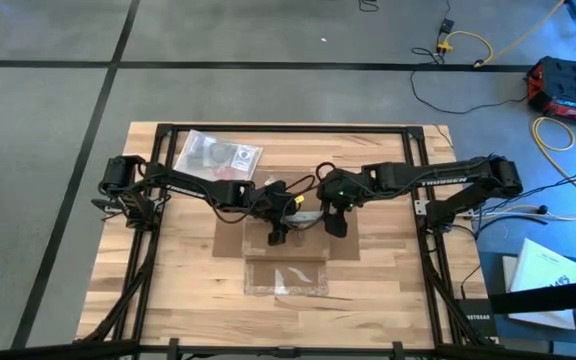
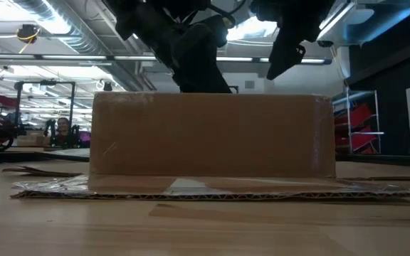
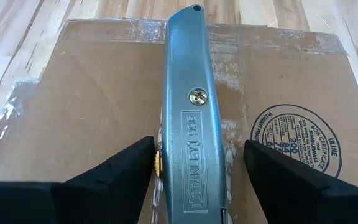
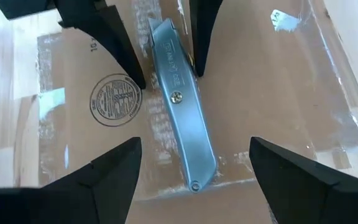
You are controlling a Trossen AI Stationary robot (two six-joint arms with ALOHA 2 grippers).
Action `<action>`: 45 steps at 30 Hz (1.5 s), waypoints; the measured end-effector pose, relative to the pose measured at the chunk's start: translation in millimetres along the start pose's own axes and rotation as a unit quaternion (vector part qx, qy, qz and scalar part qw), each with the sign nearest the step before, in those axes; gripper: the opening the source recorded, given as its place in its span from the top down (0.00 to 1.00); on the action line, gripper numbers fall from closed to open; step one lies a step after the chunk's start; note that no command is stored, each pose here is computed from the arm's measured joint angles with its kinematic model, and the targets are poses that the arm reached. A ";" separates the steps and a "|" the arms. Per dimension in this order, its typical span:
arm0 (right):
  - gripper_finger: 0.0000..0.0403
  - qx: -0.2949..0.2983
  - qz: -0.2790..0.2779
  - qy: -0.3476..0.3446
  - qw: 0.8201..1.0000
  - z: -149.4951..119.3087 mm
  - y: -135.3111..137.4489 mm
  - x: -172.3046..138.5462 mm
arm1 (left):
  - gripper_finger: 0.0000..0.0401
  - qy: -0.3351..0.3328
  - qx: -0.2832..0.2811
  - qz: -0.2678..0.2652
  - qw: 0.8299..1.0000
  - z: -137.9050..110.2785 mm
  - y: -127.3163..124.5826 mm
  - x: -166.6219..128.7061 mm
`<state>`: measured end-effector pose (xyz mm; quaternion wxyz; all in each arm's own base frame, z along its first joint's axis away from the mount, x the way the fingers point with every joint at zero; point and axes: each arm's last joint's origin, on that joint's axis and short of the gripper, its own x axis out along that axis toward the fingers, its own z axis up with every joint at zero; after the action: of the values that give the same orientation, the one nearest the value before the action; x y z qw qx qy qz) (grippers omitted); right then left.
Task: Unpack boxes
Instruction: Break down the box until it is fully flat
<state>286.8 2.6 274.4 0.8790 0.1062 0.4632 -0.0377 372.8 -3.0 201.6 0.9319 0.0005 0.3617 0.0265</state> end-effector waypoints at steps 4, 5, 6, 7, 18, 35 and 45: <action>0.29 0.002 0.002 -0.005 1.000 1.0 0.3 0.0 | 0.40 -0.001 0.000 0.003 1.000 -0.1 0.2 0.2; 0.29 0.002 0.003 -0.005 1.000 1.0 0.3 0.0 | 0.40 -0.001 0.000 0.005 1.000 -0.1 0.2 0.2; 0.29 0.002 0.003 -0.005 1.000 1.0 0.3 0.0 | 0.40 -0.001 0.000 0.006 1.000 -0.1 0.2 0.2; 0.29 0.002 0.003 -0.005 1.000 1.0 0.3 0.0 | 0.40 -0.001 -0.004 0.007 1.000 -0.1 0.2 0.2; 0.29 0.002 0.004 -0.022 1.000 4.3 0.9 -0.1 | 0.41 -0.001 -0.013 0.019 1.000 -0.3 1.0 0.1; 0.29 -0.001 -0.010 -0.039 0.999 7.1 0.3 -0.5 | 0.41 0.003 -0.012 0.038 0.999 4.1 -0.2 -2.3; 0.29 -0.001 -0.011 -0.040 0.999 7.1 0.3 -0.5 | 0.69 0.012 -0.010 0.036 0.999 2.9 -0.3 -2.7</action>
<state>292.3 1.3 278.8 0.8963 0.0991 0.4293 -0.0510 372.8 -3.5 205.5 0.9260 0.0040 0.3720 0.0638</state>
